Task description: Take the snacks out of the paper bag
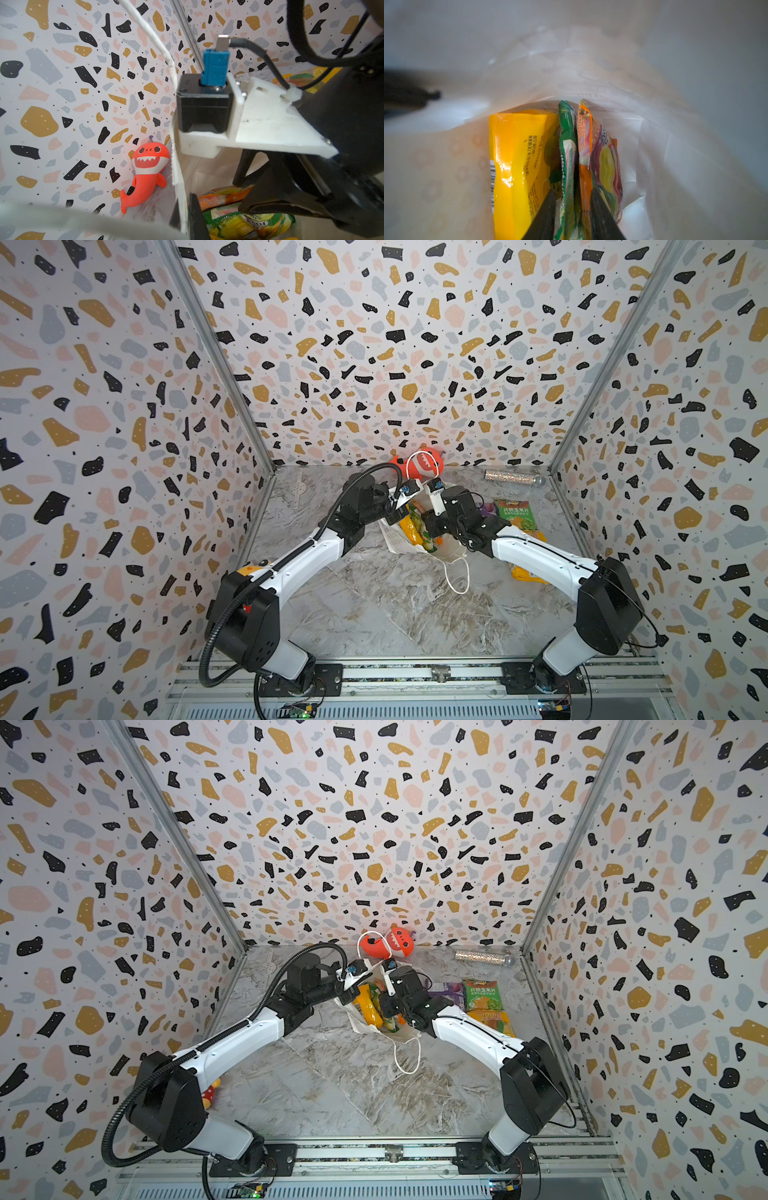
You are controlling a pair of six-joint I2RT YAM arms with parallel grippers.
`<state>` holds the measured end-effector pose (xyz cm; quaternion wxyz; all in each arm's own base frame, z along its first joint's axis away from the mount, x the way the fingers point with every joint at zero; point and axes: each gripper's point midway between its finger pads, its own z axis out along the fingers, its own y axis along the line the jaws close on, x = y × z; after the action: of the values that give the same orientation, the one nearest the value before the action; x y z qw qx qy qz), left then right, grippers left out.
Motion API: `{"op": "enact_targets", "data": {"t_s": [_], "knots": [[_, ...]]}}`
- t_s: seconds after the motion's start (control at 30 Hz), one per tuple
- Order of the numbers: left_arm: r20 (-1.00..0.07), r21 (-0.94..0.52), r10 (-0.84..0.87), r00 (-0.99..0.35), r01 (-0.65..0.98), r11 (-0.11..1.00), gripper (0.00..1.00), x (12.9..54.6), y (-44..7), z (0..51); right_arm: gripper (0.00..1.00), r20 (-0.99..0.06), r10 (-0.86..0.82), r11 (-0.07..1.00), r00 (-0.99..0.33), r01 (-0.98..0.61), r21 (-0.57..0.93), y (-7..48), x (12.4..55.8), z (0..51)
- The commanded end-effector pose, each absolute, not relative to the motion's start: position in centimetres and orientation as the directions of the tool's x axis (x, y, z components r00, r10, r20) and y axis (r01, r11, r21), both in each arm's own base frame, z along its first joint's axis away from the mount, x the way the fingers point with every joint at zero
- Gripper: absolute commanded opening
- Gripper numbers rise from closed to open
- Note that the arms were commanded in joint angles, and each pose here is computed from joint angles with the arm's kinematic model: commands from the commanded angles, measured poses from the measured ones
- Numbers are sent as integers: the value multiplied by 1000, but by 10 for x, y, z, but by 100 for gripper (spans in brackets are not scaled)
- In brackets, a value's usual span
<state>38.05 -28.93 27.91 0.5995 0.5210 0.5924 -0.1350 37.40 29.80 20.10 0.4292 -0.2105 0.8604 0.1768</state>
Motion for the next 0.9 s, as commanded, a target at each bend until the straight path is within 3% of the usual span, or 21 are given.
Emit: {"op": "enact_targets", "data": {"t_s": [0.0, 0.67, 0.87], "knots": [[-849, 505, 394, 352, 759, 410, 0, 373, -297, 306, 30, -872, -136, 859, -471, -494, 133, 295, 383, 243], [-849, 506, 389, 358, 763, 403, 0, 373, -298, 306, 40, -824, -169, 939, -541, -342, 32, 294, 423, 177], [-850, 504, 388, 357, 767, 398, 0, 373, -299, 304, 24, -820, -150, 955, -552, -296, 24, 290, 433, 163]]}}
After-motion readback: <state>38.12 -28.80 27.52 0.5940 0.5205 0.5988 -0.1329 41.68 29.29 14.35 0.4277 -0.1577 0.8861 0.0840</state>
